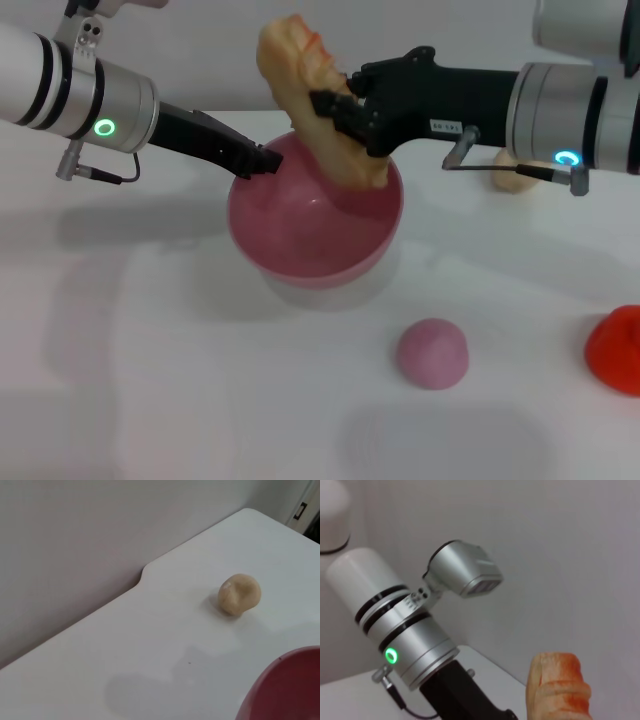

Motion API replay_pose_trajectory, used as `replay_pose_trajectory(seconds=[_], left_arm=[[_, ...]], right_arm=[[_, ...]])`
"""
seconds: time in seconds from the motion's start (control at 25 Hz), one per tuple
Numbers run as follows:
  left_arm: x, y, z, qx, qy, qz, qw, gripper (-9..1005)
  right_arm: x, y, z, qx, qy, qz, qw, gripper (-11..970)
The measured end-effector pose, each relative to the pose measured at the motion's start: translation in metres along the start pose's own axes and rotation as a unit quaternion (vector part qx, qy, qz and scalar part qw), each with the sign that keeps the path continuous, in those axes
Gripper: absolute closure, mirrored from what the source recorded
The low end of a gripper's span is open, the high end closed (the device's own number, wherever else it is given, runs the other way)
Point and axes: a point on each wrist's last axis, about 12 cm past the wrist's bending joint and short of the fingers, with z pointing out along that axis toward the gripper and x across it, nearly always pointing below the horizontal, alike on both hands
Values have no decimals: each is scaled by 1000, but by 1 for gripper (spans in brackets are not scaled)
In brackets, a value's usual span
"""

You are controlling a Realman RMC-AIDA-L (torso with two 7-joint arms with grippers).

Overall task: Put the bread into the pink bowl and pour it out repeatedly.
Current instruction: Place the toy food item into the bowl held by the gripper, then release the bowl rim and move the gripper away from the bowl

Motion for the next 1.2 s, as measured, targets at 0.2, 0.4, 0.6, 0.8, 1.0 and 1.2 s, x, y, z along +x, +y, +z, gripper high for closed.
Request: replay_pose_trajectory(seconds=[0.2,0.4,0.6,0.8,1.0,1.2], left_arm=[[1,0,0,0,1,0,1000,920],[1,-1,1,2,1,-1,1000,920],[2,-1,2,2,1,-2,1000,920],[5,0,3,1,0,-9,1000,919],[8,0,6,3,2,-24,1000,919],[8,-5,9,13,4,-41,999,919]], right_arm=[[3,2,1,-3,3,-18,1000,820],[3,2,1,-4,4,-21,1000,653],[4,2,1,-3,5,-22,1000,443],[3,2,-2,-4,-11,-46,999,264],[-4,-11,-18,25,-72,-85,993,264],[3,-42,-48,107,-138,-111,978,264]])
